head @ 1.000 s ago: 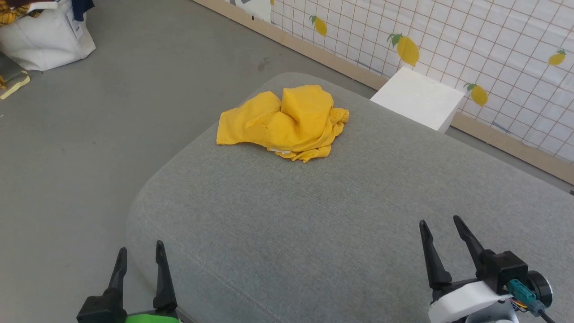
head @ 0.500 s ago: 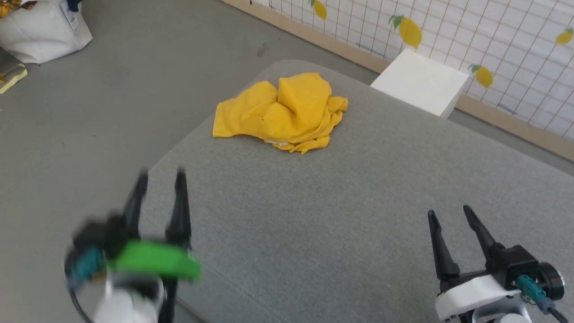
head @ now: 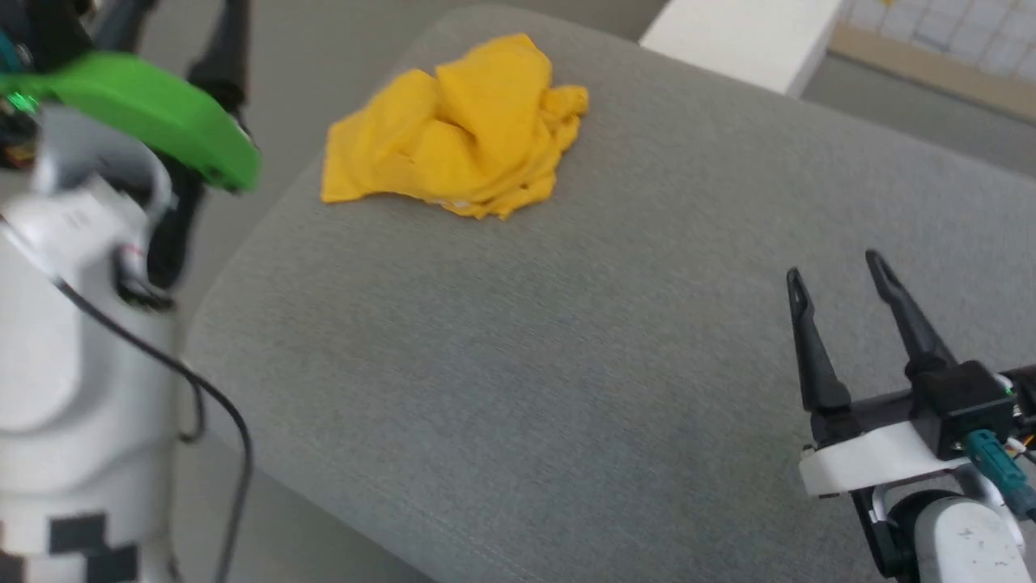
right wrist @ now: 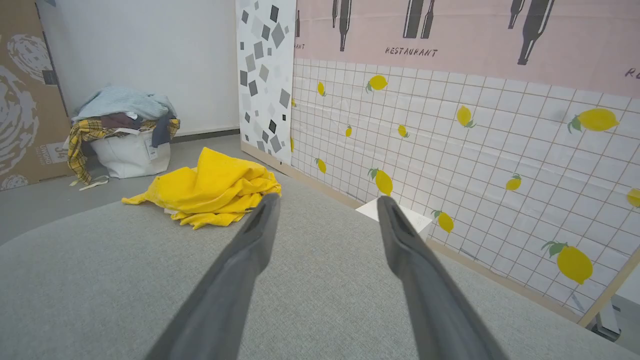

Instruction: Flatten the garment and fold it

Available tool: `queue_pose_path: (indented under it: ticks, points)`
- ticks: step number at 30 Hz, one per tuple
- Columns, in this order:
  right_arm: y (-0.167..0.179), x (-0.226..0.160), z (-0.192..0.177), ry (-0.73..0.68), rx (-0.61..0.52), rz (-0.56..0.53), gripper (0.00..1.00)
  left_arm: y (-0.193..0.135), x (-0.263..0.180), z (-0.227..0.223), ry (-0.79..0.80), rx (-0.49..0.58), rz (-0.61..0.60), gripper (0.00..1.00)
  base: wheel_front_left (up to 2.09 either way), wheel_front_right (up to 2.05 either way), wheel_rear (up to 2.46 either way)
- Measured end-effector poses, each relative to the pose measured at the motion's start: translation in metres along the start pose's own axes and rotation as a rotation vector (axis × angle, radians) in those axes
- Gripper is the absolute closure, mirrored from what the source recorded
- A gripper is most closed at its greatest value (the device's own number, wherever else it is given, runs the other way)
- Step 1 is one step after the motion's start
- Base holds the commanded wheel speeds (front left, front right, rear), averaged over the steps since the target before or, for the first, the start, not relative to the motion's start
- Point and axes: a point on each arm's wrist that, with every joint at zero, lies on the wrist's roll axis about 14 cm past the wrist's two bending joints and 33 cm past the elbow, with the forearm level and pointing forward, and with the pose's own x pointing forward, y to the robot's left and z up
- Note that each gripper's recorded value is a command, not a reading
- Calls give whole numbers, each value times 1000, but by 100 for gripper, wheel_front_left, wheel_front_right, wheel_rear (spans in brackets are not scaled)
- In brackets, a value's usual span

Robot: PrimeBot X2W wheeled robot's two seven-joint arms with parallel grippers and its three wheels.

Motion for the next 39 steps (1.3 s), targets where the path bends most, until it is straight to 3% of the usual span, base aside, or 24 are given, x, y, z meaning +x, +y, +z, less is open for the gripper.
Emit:
queue_pose_path:
  ticks: [8, 17, 27, 36, 37, 38, 39]
  points:
    - [-33, -5, -15, 25, 1, -72, 0, -7, 62, -44, 187, 68, -39, 0, 0, 0, 0]
    - [-77, -19, -59, 126, -14, -153, 0, -60, 101, -135, 423, 72, -154, 0, 0, 0, 0]
    - [-108, -39, -99, 227, -24, -221, 0, -82, 86, -258, 842, 74, -185, 0, 0, 0, 0]
    - [-126, -56, -117, 286, -31, -271, 0, -79, 55, -327, 1085, 67, -125, 0, 0, 0, 0]
    - [-128, -58, -119, 293, -34, -275, 0, -81, 54, -331, 1095, 65, -128, 43, 0, 0, 0]
    - [-129, -59, -120, 296, -35, -278, 0, -82, 54, -332, 1093, 67, -134, 100, 0, 0, 0]
    - [-130, -60, -121, 300, -37, -281, 0, -83, 55, -334, 1093, 68, -135, 100, 0, 0, 0]
